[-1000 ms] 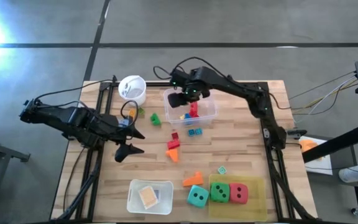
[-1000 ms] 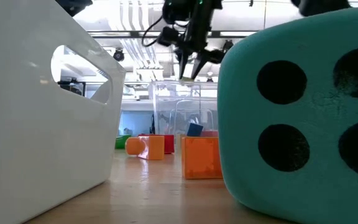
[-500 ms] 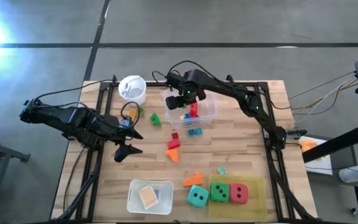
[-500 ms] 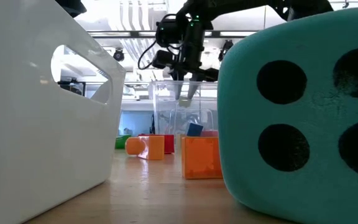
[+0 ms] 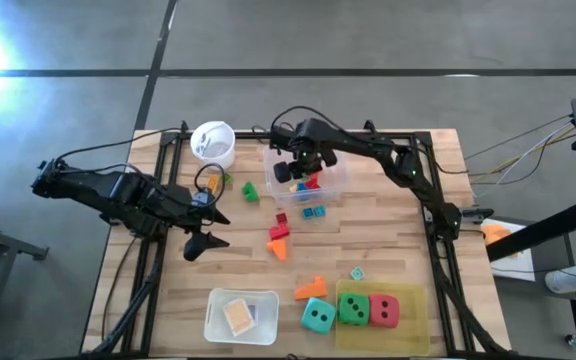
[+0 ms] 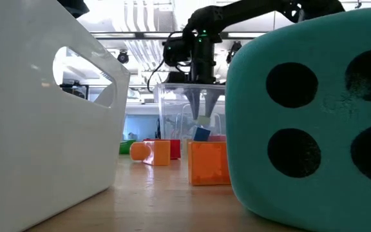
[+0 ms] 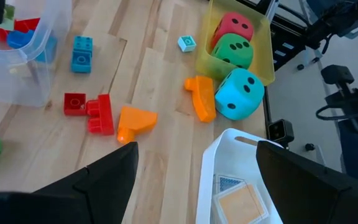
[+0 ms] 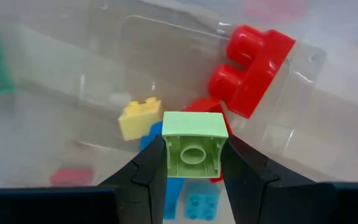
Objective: Pick & Place Toys
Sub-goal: Put the light green game piece into the transparent bin, then put the blue dice into the yellow bin
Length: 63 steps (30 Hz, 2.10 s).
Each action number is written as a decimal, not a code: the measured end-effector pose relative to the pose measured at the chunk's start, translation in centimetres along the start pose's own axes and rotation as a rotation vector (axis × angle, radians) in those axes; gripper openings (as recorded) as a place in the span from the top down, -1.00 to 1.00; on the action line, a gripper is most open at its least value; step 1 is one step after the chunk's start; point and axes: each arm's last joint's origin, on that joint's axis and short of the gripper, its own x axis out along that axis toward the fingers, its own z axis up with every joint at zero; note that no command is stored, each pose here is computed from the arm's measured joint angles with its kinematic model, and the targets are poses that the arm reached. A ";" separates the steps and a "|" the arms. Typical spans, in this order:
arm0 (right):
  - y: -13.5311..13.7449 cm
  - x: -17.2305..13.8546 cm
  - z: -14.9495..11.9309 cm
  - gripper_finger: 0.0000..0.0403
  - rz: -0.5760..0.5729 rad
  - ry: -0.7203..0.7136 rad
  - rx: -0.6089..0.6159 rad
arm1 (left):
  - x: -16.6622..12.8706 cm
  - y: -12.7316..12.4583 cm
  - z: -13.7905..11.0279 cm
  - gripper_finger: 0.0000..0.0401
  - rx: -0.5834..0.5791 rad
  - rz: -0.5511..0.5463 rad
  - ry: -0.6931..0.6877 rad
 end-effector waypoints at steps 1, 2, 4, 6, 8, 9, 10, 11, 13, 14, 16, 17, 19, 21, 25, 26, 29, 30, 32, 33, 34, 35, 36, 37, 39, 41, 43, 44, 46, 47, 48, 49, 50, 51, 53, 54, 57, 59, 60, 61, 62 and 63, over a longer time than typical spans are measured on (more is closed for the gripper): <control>0.0 0.2 0.0 0.43 -0.009 -0.002 0.000 | 0.0 0.0 0.0 -0.65 0.000 0.000 0.000; -0.1 0.3 0.0 0.43 -0.021 -0.010 0.001 | 0.0 0.0 0.0 -0.65 0.000 0.000 0.000; -0.2 0.5 0.0 0.43 -0.041 -0.020 0.007 | 0.0 0.0 0.0 -0.65 0.000 0.000 0.000; -0.2 0.8 0.0 0.43 -0.050 -0.026 0.006 | 0.0 0.0 0.0 -0.65 0.000 0.000 0.000; -0.2 1.1 0.0 0.43 -0.050 -0.031 0.002 | 0.0 0.0 0.0 -0.65 0.000 0.001 0.000; -0.2 1.3 0.0 0.43 -0.047 -0.035 -0.002 | 0.0 0.0 0.0 -0.65 0.000 0.000 0.000; -0.2 1.4 0.0 0.43 -0.046 -0.036 -0.008 | 0.0 0.0 0.0 -0.65 0.000 0.001 0.000; -0.1 1.6 0.0 0.43 -0.045 -0.036 -0.013 | 0.0 0.0 0.0 -0.65 0.000 0.001 0.000; -0.1 1.9 0.0 0.43 -0.051 -0.037 -0.018 | 0.0 0.0 0.0 -0.65 0.000 0.001 0.000; -0.1 2.0 -0.1 0.43 -0.059 -0.039 -0.020 | 0.0 0.0 0.0 -0.65 0.000 0.001 0.000; -0.1 2.2 -0.2 0.43 -0.068 -0.044 -0.022 | 0.0 0.0 0.0 -0.65 0.000 0.001 0.000; -0.1 2.2 -0.2 0.43 -0.069 -0.045 -0.025 | 0.0 0.0 0.0 -0.65 0.000 0.001 0.000; -0.1 2.4 -0.2 0.43 -0.067 -0.048 -0.030 | 0.0 0.0 0.0 -0.65 0.000 0.003 -0.001; -0.1 2.4 -0.2 0.43 -0.068 -0.049 -0.031 | 0.0 0.0 0.0 -0.65 0.000 0.004 -0.001; -0.1 2.5 -0.3 0.43 -0.071 -0.048 -0.033 | 0.0 0.0 0.0 -0.65 0.000 0.004 -0.001; -0.1 2.5 -0.3 0.43 -0.071 -0.048 -0.033 | 0.0 0.0 0.0 -0.65 0.000 0.004 -0.001; -0.1 2.5 -0.3 0.43 -0.071 -0.049 -0.033 | 0.0 0.0 0.0 -0.65 0.000 0.004 -0.001; -0.1 2.5 -0.3 0.43 -0.071 -0.048 -0.033 | 0.0 0.0 0.0 -0.65 0.000 0.004 0.000; -0.1 2.5 -0.3 0.43 -0.071 -0.049 -0.033 | 0.0 0.0 0.0 -0.65 0.000 0.004 0.000; -0.1 2.5 -0.3 0.43 -0.071 -0.049 -0.033 | 0.0 0.0 0.0 -0.65 0.000 0.004 0.000; -0.1 2.5 -0.3 0.43 -0.071 -0.049 -0.033 | 0.0 0.0 0.0 -0.65 0.000 0.004 0.000; -0.1 2.5 -0.3 0.43 -0.070 -0.049 -0.033 | 0.0 0.0 0.0 -0.65 0.000 0.004 0.000; -0.1 2.5 -0.3 0.43 -0.071 -0.049 -0.034 | 0.0 0.0 0.0 -0.65 0.000 0.004 0.000; -0.1 2.5 -0.3 0.43 -0.071 -0.049 -0.036 | 0.0 0.0 0.0 -0.65 0.000 0.004 0.000; -0.1 2.5 -0.3 0.43 -0.071 -0.049 -0.044 | 0.0 0.0 0.0 -0.65 0.000 0.004 0.000; -0.1 2.5 -0.3 0.43 -0.071 -0.049 -0.048 | 0.0 0.0 0.0 -0.65 0.000 0.004 0.000; -0.1 2.5 -0.3 0.41 -0.071 -0.048 -0.048 | 0.0 0.0 0.0 -0.65 0.000 0.004 0.001; -0.1 2.5 -0.3 0.36 -0.071 -0.048 -0.048 | 0.0 0.0 0.0 -0.65 0.000 0.004 0.000; -0.1 2.5 -0.3 0.21 -0.071 -0.048 -0.048 | 0.0 0.0 0.0 -0.65 0.000 0.004 0.000; -0.1 2.5 -0.3 0.12 -0.071 -0.048 -0.048 | 0.0 0.0 0.0 -0.65 0.000 0.004 0.001; -0.1 2.5 -0.3 0.03 -0.071 -0.047 -0.048 | 0.0 0.0 0.0 -0.65 0.000 0.004 0.001; -0.1 2.5 -0.3 -0.05 -0.070 -0.046 -0.048 | 0.0 0.0 0.0 -0.65 0.000 0.004 0.001; -0.1 2.5 -0.3 -0.12 -0.068 -0.045 -0.048 | 0.0 0.0 0.0 -0.65 0.000 0.004 0.001; -0.1 2.5 -0.3 -0.19 -0.068 -0.044 -0.048 | 0.0 0.0 0.0 -0.65 0.000 0.004 0.001; -0.1 2.3 -0.4 -0.32 -0.063 -0.043 -0.052 | 0.0 0.0 0.0 -0.65 0.000 0.004 0.001; -0.1 2.2 -0.4 -0.37 -0.061 -0.042 -0.053 | 0.0 0.0 0.0 -0.65 0.000 0.004 0.001; -0.1 1.5 -0.6 -0.50 -0.051 -0.047 -0.055 | 0.0 0.0 0.0 -0.65 0.000 0.005 0.003; -0.1 1.2 -0.7 -0.57 -0.044 -0.050 -0.055 | 0.0 0.0 0.0 -0.65 -0.001 0.006 0.004; -0.2 1.0 -0.7 -0.59 -0.041 -0.053 -0.055 | 0.0 0.0 0.0 -0.65 -0.001 0.006 0.004; -0.2 0.8 -0.8 -0.61 -0.038 -0.056 -0.055 | 0.0 0.0 0.0 -0.65 -0.002 0.006 0.004; -0.2 0.6 -0.8 -0.63 -0.036 -0.063 -0.054 | 0.0 0.0 0.0 -0.65 -0.003 0.006 0.005; -0.2 0.2 -0.9 -0.64 -0.033 -0.069 -0.052 | 0.0 0.0 -0.1 -0.65 -0.004 0.006 0.005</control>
